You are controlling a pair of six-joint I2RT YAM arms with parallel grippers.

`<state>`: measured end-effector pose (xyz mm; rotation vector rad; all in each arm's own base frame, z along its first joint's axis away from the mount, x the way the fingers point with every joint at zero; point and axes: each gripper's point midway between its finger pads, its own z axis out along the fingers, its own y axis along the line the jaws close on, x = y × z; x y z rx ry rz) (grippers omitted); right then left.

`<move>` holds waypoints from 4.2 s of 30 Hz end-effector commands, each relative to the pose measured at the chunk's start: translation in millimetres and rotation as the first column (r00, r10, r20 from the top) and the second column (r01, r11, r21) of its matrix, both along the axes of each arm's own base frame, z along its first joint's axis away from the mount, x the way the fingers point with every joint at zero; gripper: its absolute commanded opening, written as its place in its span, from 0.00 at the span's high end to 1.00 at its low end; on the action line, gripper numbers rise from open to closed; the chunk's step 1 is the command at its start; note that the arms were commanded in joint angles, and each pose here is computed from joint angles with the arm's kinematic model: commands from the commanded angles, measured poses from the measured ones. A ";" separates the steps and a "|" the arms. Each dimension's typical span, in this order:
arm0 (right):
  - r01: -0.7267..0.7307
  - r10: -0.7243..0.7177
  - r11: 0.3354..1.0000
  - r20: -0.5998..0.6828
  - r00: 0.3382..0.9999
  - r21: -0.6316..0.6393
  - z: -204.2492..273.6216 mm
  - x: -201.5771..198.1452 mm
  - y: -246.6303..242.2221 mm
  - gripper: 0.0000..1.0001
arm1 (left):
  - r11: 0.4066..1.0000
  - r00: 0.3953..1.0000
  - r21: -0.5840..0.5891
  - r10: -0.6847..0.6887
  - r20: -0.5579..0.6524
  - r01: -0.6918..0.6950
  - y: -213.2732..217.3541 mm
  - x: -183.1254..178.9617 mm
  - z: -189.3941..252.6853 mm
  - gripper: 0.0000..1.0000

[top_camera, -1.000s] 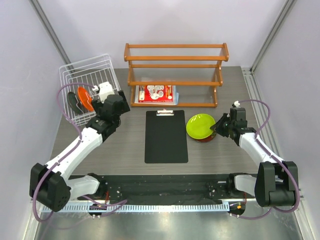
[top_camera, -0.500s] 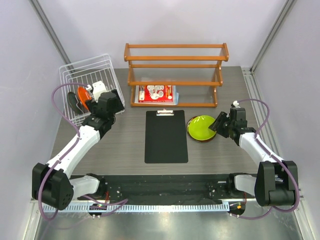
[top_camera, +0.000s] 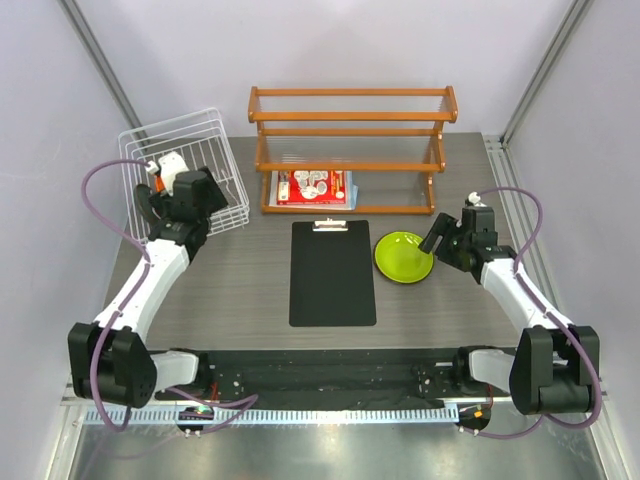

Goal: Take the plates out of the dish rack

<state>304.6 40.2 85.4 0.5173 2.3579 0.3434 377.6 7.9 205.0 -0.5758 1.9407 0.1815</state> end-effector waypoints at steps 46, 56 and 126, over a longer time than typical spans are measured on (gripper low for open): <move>-0.077 0.077 0.997 -0.016 0.997 0.026 -16.9 28.9 10.4 0.41 | 0.953 0.953 0.030 0.301 -0.021 -0.301 133.9 82.9 -53.6 0.82; -0.092 0.092 0.995 -0.011 0.996 0.040 -15.8 26.5 14.2 0.40 | 0.967 0.968 0.045 0.251 -0.020 -0.249 128.1 74.0 -27.4 1.00; -0.527 0.394 0.748 0.369 0.842 0.403 76.0 7.9 164.7 0.29 | 0.434 0.598 -0.454 -0.732 0.325 0.778 -321.8 -75.1 29.5 1.00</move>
